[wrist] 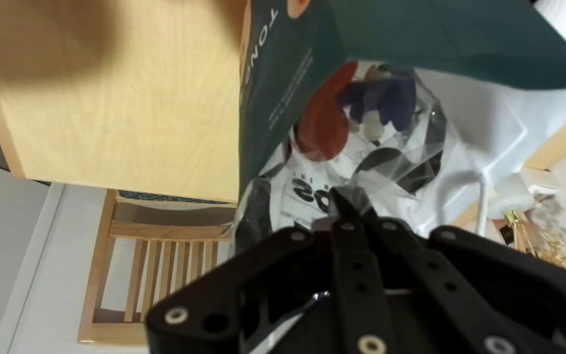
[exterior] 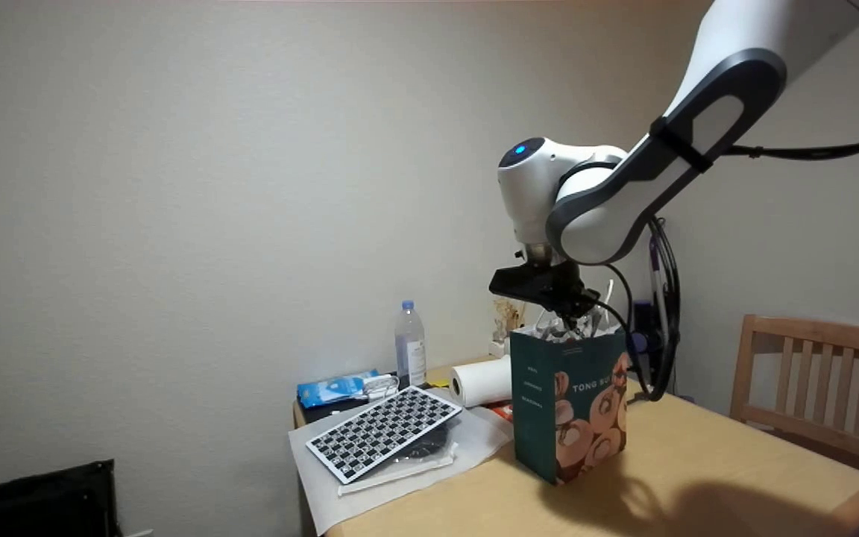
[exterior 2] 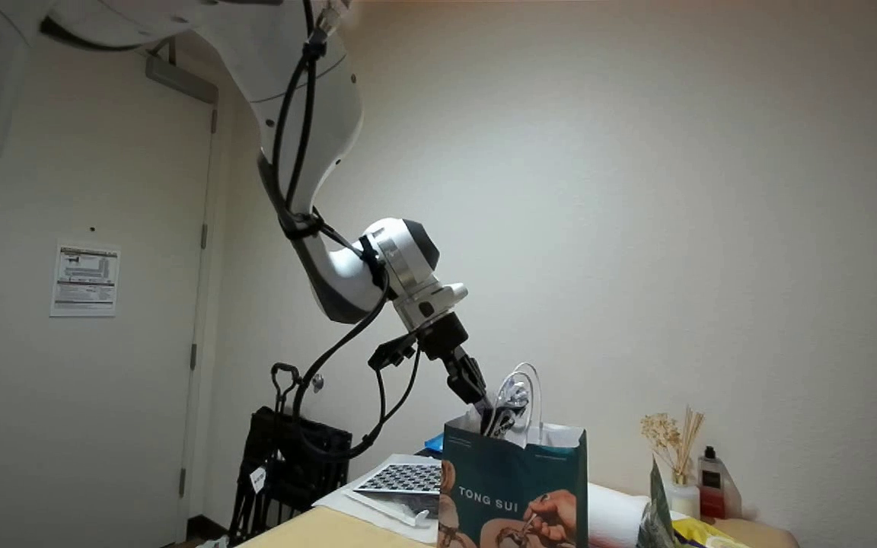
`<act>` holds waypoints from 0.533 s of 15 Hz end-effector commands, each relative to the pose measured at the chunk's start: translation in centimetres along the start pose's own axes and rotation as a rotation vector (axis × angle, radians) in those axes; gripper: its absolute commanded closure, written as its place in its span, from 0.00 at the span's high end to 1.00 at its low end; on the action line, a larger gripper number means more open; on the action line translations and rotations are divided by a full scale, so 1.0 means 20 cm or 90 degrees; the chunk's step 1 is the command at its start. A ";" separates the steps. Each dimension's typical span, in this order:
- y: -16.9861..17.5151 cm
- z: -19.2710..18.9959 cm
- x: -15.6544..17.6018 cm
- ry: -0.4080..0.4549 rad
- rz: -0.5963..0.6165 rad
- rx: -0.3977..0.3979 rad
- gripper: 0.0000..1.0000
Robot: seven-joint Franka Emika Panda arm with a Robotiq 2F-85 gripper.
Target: Put the crumpled paper into the bag
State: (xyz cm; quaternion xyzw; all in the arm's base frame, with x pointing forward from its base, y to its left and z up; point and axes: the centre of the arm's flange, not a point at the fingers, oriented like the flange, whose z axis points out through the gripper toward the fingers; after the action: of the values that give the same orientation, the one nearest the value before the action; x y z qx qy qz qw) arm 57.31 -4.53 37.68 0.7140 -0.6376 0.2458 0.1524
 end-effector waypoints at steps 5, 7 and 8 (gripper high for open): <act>-0.09 0.00 -0.03 -0.014 -0.015 -0.009 0.53; -0.10 -0.03 -0.02 -0.008 -0.013 0.001 0.65; -0.10 -0.06 -0.01 -0.005 -0.012 0.007 0.72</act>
State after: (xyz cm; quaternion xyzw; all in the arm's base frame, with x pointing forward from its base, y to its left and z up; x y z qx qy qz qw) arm 59.05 -3.53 37.23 0.7181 -0.6357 0.2425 0.1460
